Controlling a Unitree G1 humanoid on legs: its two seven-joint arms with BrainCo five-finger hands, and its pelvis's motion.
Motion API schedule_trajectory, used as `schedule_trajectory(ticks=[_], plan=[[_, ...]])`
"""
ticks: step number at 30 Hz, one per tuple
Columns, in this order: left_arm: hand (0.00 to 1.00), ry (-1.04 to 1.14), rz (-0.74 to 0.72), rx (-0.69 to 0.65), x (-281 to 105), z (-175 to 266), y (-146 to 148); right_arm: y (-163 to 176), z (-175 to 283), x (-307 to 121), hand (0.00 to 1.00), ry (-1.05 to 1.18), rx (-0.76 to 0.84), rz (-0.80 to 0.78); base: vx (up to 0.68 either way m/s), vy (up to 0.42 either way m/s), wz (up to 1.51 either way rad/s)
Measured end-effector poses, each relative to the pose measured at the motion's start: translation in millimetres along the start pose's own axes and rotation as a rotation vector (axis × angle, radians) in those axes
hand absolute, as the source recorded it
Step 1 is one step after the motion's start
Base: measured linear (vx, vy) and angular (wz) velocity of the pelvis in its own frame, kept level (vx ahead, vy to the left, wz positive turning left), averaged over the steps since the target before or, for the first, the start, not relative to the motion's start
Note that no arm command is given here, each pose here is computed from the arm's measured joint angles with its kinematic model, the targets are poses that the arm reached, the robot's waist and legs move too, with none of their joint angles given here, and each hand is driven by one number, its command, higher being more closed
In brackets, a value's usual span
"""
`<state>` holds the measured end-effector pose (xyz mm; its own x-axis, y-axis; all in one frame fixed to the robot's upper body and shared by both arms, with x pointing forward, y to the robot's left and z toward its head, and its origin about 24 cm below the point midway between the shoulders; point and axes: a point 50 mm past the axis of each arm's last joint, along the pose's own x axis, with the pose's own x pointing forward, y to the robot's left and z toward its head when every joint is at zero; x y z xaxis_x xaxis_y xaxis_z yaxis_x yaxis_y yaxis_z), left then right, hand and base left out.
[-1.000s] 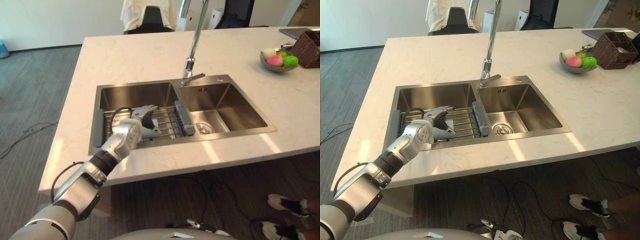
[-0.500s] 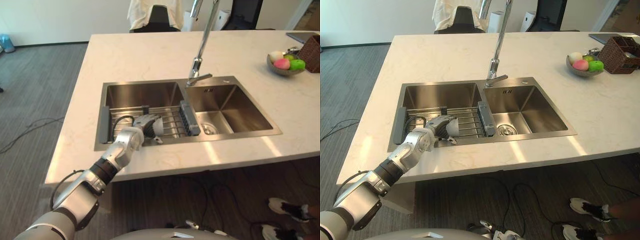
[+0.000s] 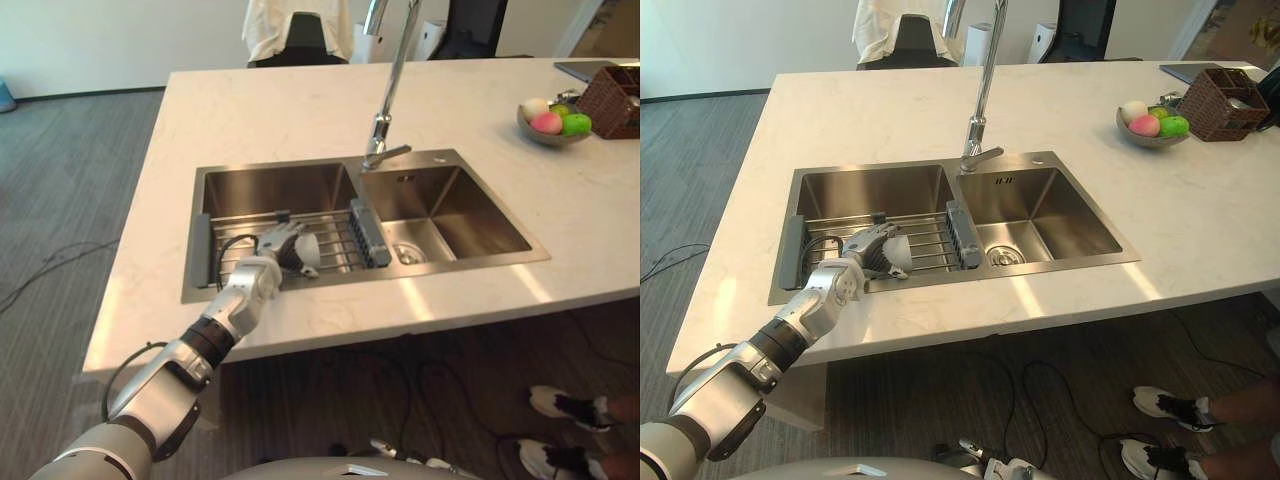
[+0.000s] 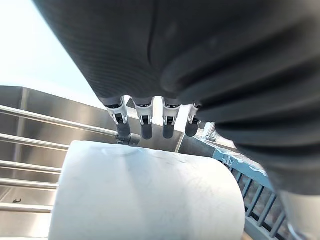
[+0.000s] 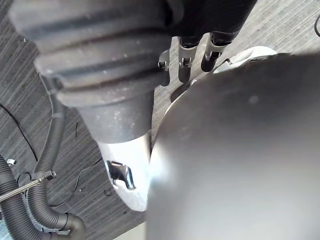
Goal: Walk over to the sink, pick up the cup, carry it to the dishwasher, place the cup inside the dishwasher, then close the dishwasher door
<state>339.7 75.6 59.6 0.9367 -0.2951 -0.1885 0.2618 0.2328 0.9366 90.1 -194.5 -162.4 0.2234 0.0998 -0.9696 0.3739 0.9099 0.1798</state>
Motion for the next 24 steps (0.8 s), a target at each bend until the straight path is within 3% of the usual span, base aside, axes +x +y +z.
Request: schedule_trajectory(ticks=[16, 24], plan=[[0.0, 0.145, 0.12, -0.033, 2, -29, 2, 0, -2, 0, 0.0, 0.006, 0.006, 0.002, -0.02, -0.01, -0.06], [0.0, 0.147, 0.123, 0.023, 5, -32, 5, -1, -3, 0, 0.0, 0.005, 0.017, 0.001, -0.02, -0.011, -0.06]])
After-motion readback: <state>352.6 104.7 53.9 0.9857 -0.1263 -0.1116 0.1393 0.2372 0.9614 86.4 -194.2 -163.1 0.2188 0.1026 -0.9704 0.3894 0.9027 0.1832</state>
